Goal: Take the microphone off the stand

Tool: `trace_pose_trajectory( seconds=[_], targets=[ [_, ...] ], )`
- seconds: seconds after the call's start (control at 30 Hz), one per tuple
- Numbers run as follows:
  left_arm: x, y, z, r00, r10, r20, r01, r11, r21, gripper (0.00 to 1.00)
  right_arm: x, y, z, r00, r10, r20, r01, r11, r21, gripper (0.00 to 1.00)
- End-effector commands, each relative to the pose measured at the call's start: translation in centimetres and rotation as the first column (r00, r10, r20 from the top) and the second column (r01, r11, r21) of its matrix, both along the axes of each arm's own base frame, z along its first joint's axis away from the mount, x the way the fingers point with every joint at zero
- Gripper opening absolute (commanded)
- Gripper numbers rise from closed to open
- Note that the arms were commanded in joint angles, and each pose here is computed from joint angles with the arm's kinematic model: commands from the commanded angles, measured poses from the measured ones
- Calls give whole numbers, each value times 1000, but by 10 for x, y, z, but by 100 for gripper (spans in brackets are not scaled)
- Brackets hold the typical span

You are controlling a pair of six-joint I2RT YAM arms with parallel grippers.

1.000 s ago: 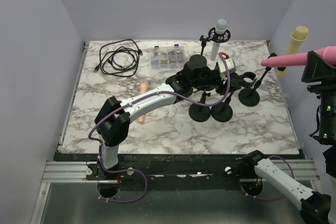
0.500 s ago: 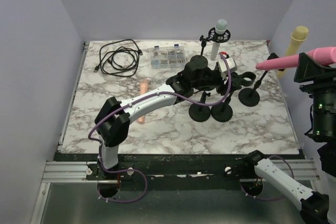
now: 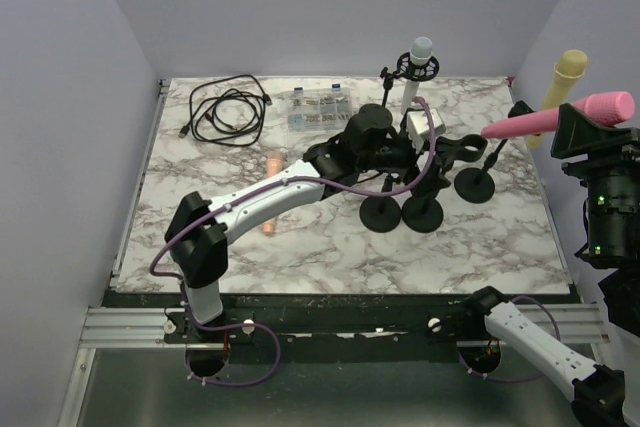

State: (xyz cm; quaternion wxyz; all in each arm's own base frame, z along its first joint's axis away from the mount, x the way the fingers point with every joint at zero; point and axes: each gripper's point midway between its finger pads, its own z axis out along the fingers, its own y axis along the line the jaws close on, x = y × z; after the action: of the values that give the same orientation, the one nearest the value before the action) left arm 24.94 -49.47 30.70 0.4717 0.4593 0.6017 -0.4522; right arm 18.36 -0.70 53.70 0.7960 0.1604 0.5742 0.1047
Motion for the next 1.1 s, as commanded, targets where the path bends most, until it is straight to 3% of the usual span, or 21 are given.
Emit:
trace_pose_trajectory(
  seconds=[0.0, 0.2, 0.37, 0.5, 0.6, 0.67, 0.8, 0.97, 1.07],
  targets=[
    [-44, 42, 79, 996, -50, 72, 59, 989, -134, 99, 3, 12, -4, 998, 60, -12, -60, 998, -4, 1],
    [-68, 97, 96, 994, 8, 106, 6, 991, -130, 99, 16, 56, -7, 968, 251, -27, -251, 968, 17, 1],
    [-72, 149, 127, 985, 161, 64, -149, 976, -160, 99, 27, 128, -15, 832, 551, -57, -551, 834, 17, 1],
    [-65, 189, 135, 943, 331, 27, -321, 930, -180, 98, 27, 192, -38, 617, 780, -108, -780, 624, 45, 1],
    [-59, 208, 117, 909, 418, -4, -414, 900, -139, 98, 18, 233, -52, 393, 912, -117, -907, 406, 113, 1],
    [-57, 217, 101, 885, 462, -45, -465, 880, -97, 98, 17, 244, -58, 326, 941, -91, -929, 337, 155, 1],
    [-65, 222, 80, 882, 459, -106, -468, 879, -87, 93, 21, 252, -71, 287, 956, -62, -933, 294, 206, 1],
    [-75, 214, 79, 900, 404, -163, -422, 901, -98, 91, 28, 270, -101, 191, 974, -122, -929, 220, 299, 1],
    [-74, 207, 81, 901, 388, -192, -411, 907, -95, 92, 26, 274, -106, 194, 973, -127, -928, 224, 298, 1]
  ],
)
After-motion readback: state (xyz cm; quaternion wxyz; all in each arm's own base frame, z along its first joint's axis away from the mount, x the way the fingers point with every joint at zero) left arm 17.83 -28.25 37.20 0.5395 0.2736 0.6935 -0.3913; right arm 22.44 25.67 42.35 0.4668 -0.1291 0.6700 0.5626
